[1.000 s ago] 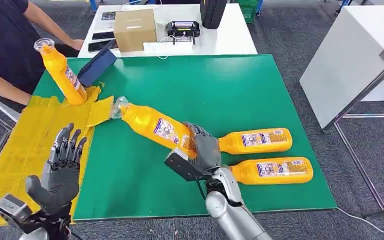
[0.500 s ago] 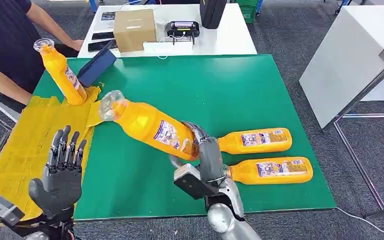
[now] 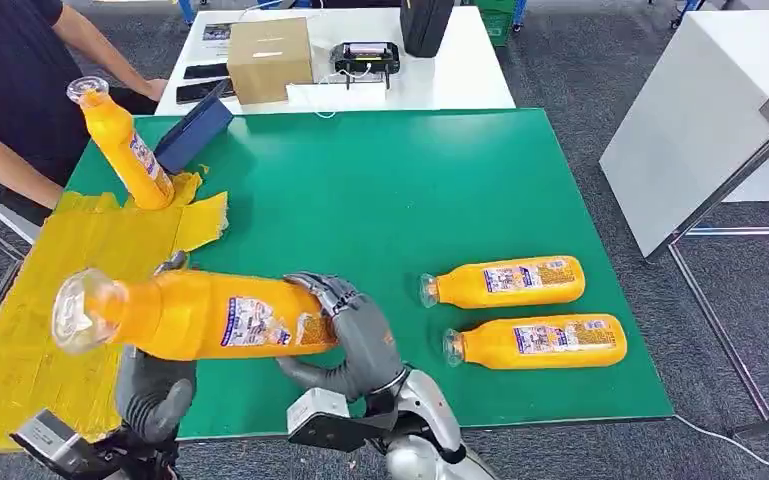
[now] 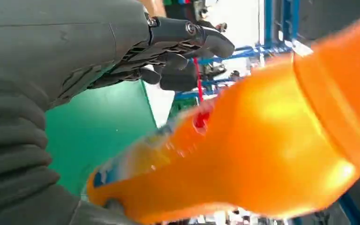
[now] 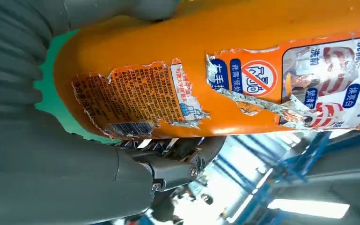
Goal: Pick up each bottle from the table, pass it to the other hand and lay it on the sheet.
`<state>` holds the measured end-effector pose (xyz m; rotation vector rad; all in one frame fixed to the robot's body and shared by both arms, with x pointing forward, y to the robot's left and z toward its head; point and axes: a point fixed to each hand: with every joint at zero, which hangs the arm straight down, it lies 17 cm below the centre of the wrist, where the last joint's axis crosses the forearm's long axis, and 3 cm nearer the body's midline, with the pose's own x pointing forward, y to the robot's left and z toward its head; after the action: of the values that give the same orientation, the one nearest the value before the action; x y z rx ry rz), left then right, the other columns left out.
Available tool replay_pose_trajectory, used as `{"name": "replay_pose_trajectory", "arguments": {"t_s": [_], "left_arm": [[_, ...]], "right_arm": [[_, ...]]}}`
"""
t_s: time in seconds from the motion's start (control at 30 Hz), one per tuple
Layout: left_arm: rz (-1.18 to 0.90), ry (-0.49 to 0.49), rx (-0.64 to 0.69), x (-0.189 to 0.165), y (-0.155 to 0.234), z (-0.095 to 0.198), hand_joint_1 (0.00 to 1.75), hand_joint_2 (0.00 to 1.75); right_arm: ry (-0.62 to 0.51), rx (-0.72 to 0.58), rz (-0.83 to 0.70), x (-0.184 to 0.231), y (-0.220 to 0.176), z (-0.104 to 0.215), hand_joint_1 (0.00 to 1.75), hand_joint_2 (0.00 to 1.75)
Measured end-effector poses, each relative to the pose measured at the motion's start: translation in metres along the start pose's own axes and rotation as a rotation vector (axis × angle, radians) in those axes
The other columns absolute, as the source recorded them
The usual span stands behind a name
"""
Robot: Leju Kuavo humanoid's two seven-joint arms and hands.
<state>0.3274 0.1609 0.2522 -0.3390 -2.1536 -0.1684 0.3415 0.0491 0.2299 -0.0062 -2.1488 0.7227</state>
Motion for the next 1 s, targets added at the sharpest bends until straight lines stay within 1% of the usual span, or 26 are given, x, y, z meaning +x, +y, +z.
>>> {"name": "replay_pose_trajectory", "arguments": {"t_s": [0.17,0.37,0.53,0.9,0.93,0.97,1.0], "left_arm": [[-0.002,-0.016,-0.018,0.004,-0.006,-0.001,0.00,1.75],[-0.005,-0.030,-0.028,0.008,-0.008,-0.001,0.00,1.75],[-0.013,-0.061,-0.072,0.014,-0.019,0.000,0.00,1.75],[-0.018,-0.067,-0.084,0.015,-0.021,0.001,0.00,1.75],[-0.018,-0.067,-0.084,0.015,-0.021,0.001,1.31,1.75],[-0.014,-0.070,-0.081,0.016,-0.020,0.001,1.75,1.75],[-0.009,-0.072,-0.078,0.017,-0.020,0.000,1.75,1.75]], "right_arm": [[-0.027,0.024,-0.006,0.011,0.008,-0.001,1.75,1.75],[-0.035,0.033,-0.005,0.014,0.010,-0.001,1.75,1.75],[-0.033,0.085,-0.014,0.016,0.021,0.001,1.75,1.75],[-0.042,0.142,-0.024,0.021,0.034,0.003,1.75,1.75],[-0.045,0.157,-0.022,0.022,0.037,0.004,1.75,1.75],[-0.049,0.172,-0.022,0.023,0.041,0.005,1.75,1.75],[-0.054,0.188,-0.020,0.025,0.045,0.006,1.75,1.75]]}}
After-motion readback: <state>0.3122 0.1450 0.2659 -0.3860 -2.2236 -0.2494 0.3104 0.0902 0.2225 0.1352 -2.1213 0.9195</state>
